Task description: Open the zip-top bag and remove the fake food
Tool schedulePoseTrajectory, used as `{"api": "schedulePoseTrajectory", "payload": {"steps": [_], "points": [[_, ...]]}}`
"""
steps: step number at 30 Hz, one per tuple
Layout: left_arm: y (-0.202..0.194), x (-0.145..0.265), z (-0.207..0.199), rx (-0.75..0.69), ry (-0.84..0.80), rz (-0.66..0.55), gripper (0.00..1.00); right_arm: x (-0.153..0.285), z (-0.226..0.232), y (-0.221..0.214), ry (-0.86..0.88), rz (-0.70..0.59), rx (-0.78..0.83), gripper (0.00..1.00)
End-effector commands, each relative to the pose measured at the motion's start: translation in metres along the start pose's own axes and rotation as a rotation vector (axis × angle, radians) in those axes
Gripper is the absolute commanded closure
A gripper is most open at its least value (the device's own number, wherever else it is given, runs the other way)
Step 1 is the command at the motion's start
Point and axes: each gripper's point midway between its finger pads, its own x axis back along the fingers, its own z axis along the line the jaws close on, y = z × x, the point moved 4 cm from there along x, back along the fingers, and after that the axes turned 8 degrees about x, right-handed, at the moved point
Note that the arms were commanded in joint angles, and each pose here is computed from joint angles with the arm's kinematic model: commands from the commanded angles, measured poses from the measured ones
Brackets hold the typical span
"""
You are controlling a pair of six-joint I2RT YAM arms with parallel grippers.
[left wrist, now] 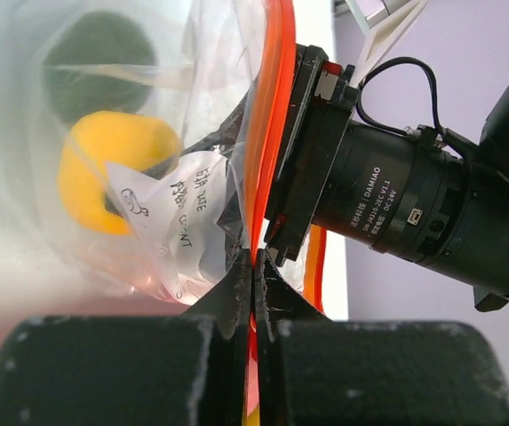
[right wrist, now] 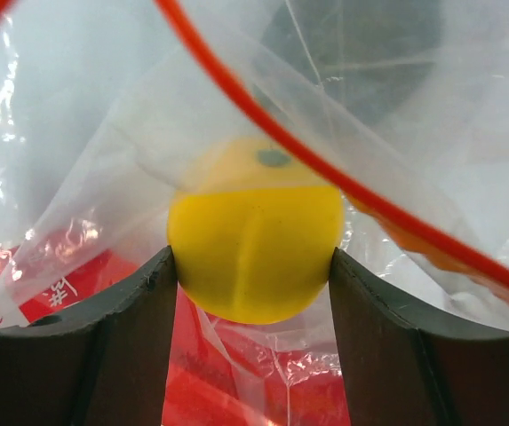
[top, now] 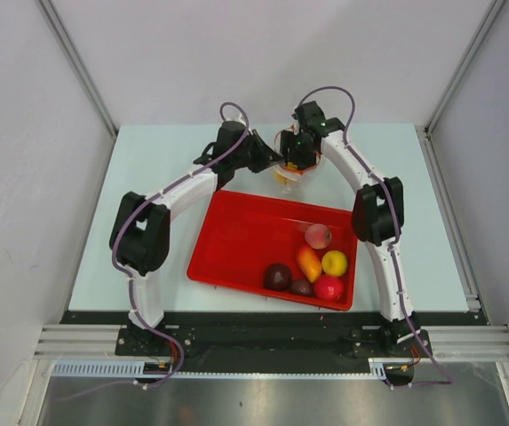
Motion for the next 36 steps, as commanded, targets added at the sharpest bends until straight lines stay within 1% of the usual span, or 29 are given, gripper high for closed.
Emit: {"api": "schedulePoseTrajectory", "payload": {"steps": [1,5,7,9,11,12,13,16,17,18,19,20,22,24,26,28,29,31,32,33,34,35,36], "points": [[0.021,0.013,-0.012,-0.018,-0.012,-0.069,1.00,0.091,0.020,0.044,0.023,-0.189,0.013,0.90],[0.016,0.009,-0.014,-0.009,-0.026,-0.052,1.00,0.103,0.022,0.047,-0.003,-0.219,0.016,0.91],[0.011,0.009,-0.016,-0.015,-0.030,-0.040,1.00,0.104,0.017,0.048,-0.062,-0.227,0.007,0.91],[0.007,0.009,-0.017,-0.021,-0.028,-0.033,1.00,0.107,0.012,0.049,-0.115,-0.227,-0.026,0.94],[0.006,0.011,-0.014,-0.023,-0.021,-0.030,1.00,0.113,0.012,0.049,-0.114,-0.230,-0.033,0.94],[0.010,0.014,-0.015,-0.028,-0.023,-0.040,1.00,0.116,0.006,0.049,-0.148,-0.237,-0.039,0.94],[0.012,0.016,-0.014,-0.030,-0.017,-0.047,1.00,0.126,0.007,0.051,-0.143,-0.255,-0.040,0.94],[0.023,0.021,-0.010,-0.027,-0.011,-0.069,1.00,0.135,0.000,0.045,-0.146,-0.248,-0.042,0.94],[0.025,0.022,-0.009,-0.026,-0.009,-0.075,1.00,0.137,-0.003,0.046,-0.144,-0.256,-0.038,0.95],[0.030,0.024,-0.007,-0.023,-0.009,-0.086,1.00,0.131,-0.010,0.038,-0.154,-0.231,-0.044,0.95],[0.032,0.025,-0.007,-0.022,-0.009,-0.089,1.00,0.137,-0.012,0.039,-0.154,-0.247,-0.046,0.95],[0.032,0.024,-0.007,-0.021,-0.010,-0.088,1.00,0.136,-0.006,0.039,-0.102,-0.247,-0.038,0.95],[0.029,0.022,-0.006,-0.022,-0.012,-0.077,1.00,0.139,-0.004,0.039,-0.078,-0.248,-0.040,0.95],[0.023,0.021,-0.003,-0.016,-0.007,-0.061,1.00,0.153,0.008,0.043,-0.020,-0.268,-0.048,0.95],[0.020,0.021,-0.001,-0.007,-0.008,-0.053,1.00,0.178,0.024,0.050,0.034,-0.307,-0.043,0.95],[0.021,0.020,0.002,-0.004,-0.001,-0.059,1.00,0.196,0.034,0.053,0.053,-0.333,-0.034,0.94],[0.023,0.019,0.003,-0.006,0.001,-0.061,1.00,0.209,0.037,0.048,0.060,-0.328,-0.031,0.94],[0.027,0.019,-0.002,-0.009,-0.010,-0.070,1.00,0.219,0.042,0.036,0.079,-0.303,-0.026,0.94],[0.029,0.018,-0.002,-0.009,-0.011,-0.072,1.00,0.208,0.041,0.018,0.071,-0.237,-0.025,0.94],[0.030,0.018,-0.006,-0.008,-0.018,-0.073,1.00,0.227,0.046,0.008,0.078,-0.256,-0.003,0.94],[0.031,0.017,-0.007,-0.008,-0.024,-0.073,1.00,0.229,0.046,-0.001,0.072,-0.251,0.016,0.94],[0.032,0.018,-0.009,-0.007,-0.027,-0.076,1.00,0.210,0.044,-0.025,0.057,-0.188,0.025,0.94],[0.034,0.017,-0.010,-0.007,-0.029,-0.077,1.00,0.231,0.048,-0.033,0.074,-0.227,0.036,0.94]]}}
